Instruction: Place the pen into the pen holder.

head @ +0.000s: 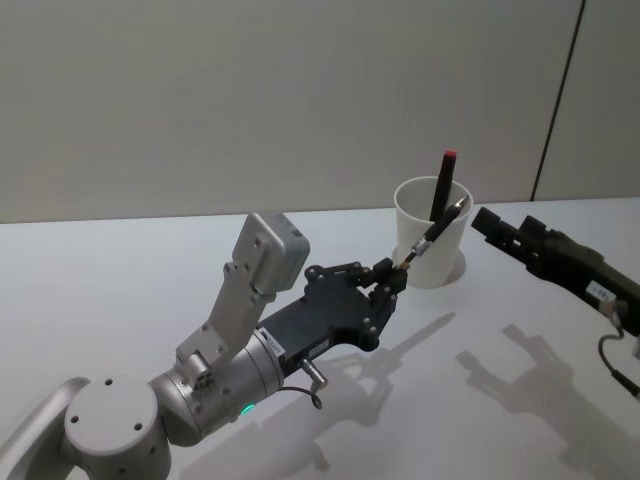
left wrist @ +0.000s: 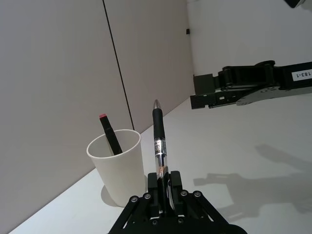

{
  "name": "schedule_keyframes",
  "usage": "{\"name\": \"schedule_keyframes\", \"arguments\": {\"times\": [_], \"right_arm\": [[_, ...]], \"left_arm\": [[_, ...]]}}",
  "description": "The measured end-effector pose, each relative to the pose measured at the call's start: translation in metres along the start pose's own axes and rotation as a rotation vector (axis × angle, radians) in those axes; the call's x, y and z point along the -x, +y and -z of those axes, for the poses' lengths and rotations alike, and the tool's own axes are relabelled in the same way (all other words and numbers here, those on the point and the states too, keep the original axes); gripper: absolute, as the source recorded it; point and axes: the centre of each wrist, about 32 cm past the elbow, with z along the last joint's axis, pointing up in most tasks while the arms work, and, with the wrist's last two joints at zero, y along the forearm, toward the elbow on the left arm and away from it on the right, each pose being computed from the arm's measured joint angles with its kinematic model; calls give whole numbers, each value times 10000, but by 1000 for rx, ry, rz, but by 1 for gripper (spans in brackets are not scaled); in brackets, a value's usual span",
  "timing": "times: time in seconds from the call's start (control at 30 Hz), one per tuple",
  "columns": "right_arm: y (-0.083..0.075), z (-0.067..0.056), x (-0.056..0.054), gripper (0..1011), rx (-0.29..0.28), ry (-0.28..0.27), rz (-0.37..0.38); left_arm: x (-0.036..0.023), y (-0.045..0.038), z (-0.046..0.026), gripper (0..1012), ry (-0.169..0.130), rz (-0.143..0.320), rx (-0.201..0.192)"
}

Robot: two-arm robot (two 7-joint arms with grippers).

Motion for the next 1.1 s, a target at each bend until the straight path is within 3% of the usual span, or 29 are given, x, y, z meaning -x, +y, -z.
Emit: {"name": "schedule_keyframes", "arguments": {"times": [0.5,0.7,1.1], "right_arm": [[266,40,57,1001,29,288,24],[370,73,70,1001,63,361,5],[528,139,90,1002,102,424,-33]], "left_arm": [[0,0,0,154,0,0,0],[0,0,0,154,0,0,0],[0,0,0,154,0,0,0]]}}
